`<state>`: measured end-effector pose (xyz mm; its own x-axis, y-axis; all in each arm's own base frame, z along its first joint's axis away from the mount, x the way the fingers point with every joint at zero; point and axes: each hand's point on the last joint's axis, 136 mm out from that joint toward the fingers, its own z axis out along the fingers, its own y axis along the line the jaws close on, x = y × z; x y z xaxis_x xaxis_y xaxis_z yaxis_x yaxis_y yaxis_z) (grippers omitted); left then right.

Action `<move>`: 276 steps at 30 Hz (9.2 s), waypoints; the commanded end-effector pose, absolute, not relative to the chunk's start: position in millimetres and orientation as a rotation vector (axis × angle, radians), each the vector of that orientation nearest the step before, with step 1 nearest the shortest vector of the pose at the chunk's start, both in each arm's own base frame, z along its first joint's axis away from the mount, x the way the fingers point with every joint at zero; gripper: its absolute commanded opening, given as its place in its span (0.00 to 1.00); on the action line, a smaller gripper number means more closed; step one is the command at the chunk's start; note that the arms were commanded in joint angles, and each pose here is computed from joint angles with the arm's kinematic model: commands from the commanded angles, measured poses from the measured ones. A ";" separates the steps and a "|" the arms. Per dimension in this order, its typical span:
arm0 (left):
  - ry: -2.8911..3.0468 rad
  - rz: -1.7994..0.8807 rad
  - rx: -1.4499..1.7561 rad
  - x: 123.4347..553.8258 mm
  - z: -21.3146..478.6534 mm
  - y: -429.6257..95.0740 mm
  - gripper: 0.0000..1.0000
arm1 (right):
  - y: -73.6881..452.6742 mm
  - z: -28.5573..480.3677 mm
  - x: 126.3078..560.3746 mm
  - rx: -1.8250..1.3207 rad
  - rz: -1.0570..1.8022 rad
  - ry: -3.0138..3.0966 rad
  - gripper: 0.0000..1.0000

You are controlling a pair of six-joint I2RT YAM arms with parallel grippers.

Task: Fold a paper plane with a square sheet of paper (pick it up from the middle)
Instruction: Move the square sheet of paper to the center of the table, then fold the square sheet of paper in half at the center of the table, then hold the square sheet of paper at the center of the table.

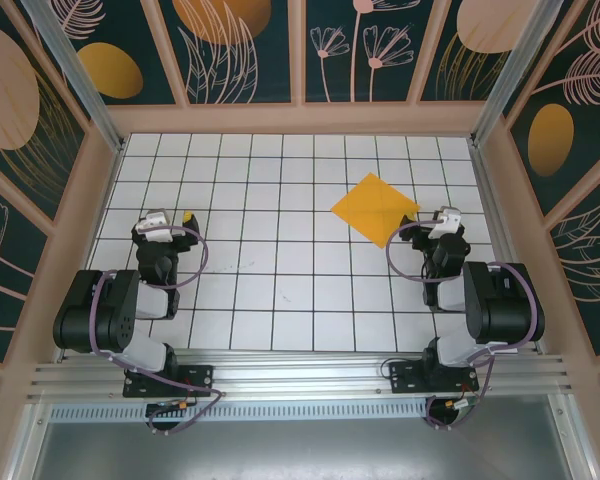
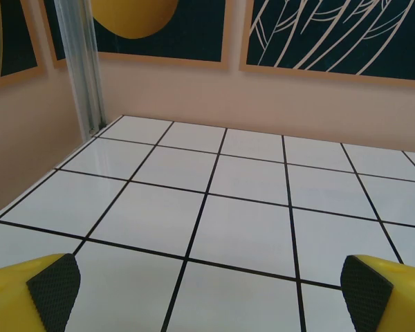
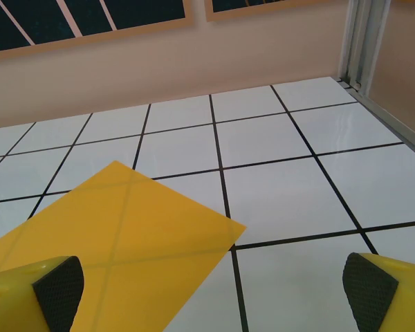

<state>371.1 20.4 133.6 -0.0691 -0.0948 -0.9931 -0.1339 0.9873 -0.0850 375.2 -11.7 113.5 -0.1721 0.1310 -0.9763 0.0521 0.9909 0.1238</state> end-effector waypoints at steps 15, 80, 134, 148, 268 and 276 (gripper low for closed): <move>1.618 0.035 -0.155 374.7 141.0 19.9 0.99 | -10.2 121.2 377.5 0.110 0.076 1.714 0.99; 1.939 -0.389 -0.468 415.4 206.7 -10.4 0.99 | 247.0 -8.0 406.0 0.190 0.396 2.870 0.89; 2.056 -0.433 -0.475 424.1 188.2 -19.9 0.99 | 228.2 -29.0 329.8 0.388 -0.094 2.933 0.97; 2.067 -0.432 -0.478 423.9 184.7 -20.0 0.98 | 226.7 -28.8 328.6 0.381 -0.079 2.937 0.85; 2.459 -1.289 -0.069 374.1 59.8 -307.1 0.09 | 277.4 29.5 336.1 0.094 1.143 2.746 0.30; 2.504 -1.283 -0.041 372.9 45.8 -314.4 0.05 | 274.3 17.0 335.1 0.090 1.098 2.791 0.30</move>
